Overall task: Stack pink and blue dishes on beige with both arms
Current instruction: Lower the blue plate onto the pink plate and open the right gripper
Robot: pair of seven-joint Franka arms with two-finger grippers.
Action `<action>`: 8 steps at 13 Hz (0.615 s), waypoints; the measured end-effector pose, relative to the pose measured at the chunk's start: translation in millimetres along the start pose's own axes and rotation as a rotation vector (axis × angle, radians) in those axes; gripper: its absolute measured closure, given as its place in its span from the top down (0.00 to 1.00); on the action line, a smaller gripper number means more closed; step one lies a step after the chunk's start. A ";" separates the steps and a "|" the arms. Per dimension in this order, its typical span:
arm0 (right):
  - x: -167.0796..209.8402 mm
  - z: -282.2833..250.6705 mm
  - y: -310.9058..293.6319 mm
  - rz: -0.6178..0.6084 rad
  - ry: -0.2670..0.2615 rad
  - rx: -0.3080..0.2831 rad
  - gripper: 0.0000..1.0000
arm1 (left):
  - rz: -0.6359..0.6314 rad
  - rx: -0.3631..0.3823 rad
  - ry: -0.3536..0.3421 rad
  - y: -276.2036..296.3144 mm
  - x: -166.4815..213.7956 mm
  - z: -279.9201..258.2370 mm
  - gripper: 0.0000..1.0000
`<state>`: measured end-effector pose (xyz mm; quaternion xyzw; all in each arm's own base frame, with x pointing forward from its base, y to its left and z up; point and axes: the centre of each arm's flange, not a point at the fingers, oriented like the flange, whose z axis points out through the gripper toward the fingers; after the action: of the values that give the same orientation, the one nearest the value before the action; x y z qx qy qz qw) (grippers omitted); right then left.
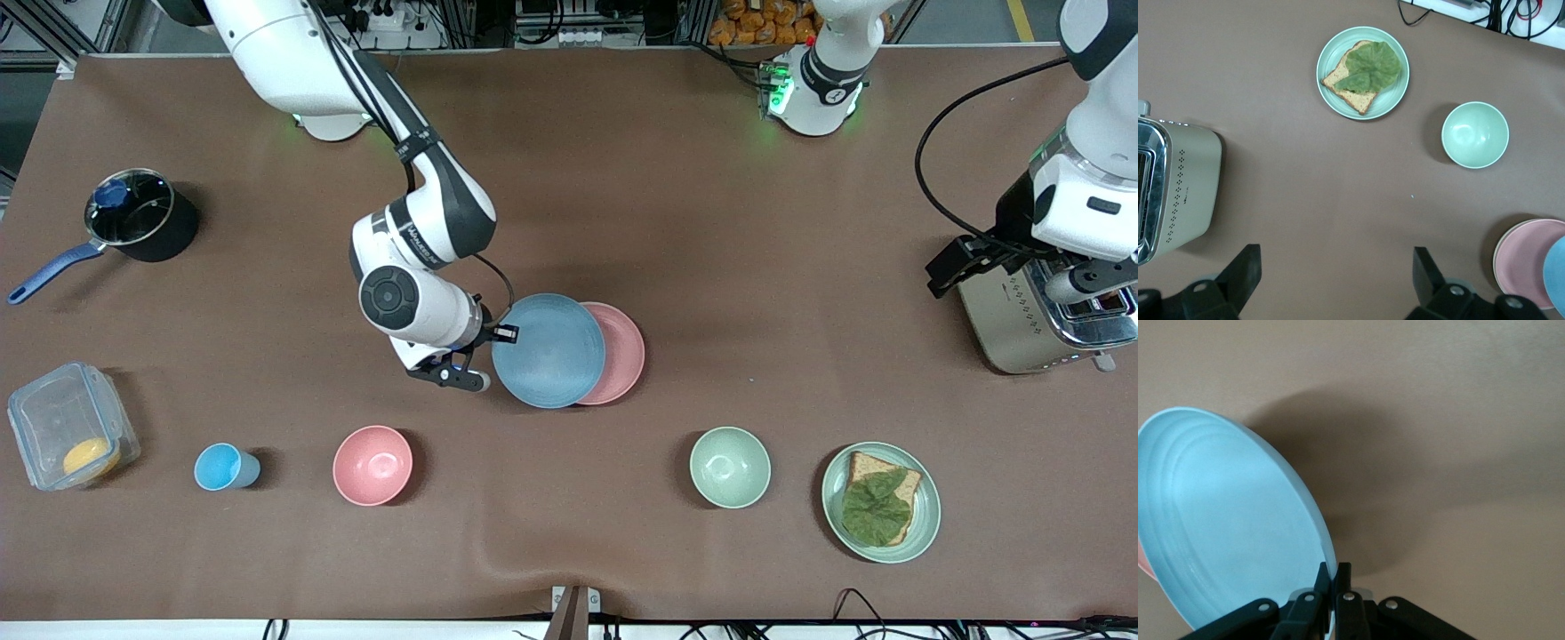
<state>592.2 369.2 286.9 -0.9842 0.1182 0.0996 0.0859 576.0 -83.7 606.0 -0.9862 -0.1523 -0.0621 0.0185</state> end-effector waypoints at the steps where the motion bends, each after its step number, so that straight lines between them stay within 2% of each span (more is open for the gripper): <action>1: -1.2 3.6 -2.8 0.001 0.005 0.002 0.05 | 0.016 0.001 -0.004 -0.5 0.0 0.6 1.00; 8: -8.2 22.9 -17.1 0.017 0.030 0.011 0.05 | 0.087 0.023 -0.040 -21.3 5.2 0.1 1.00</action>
<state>584.7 391.7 269.1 -0.9841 0.1285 0.0847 0.0885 574.5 -61.9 606.8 -0.9927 -0.1104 -0.0396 0.0296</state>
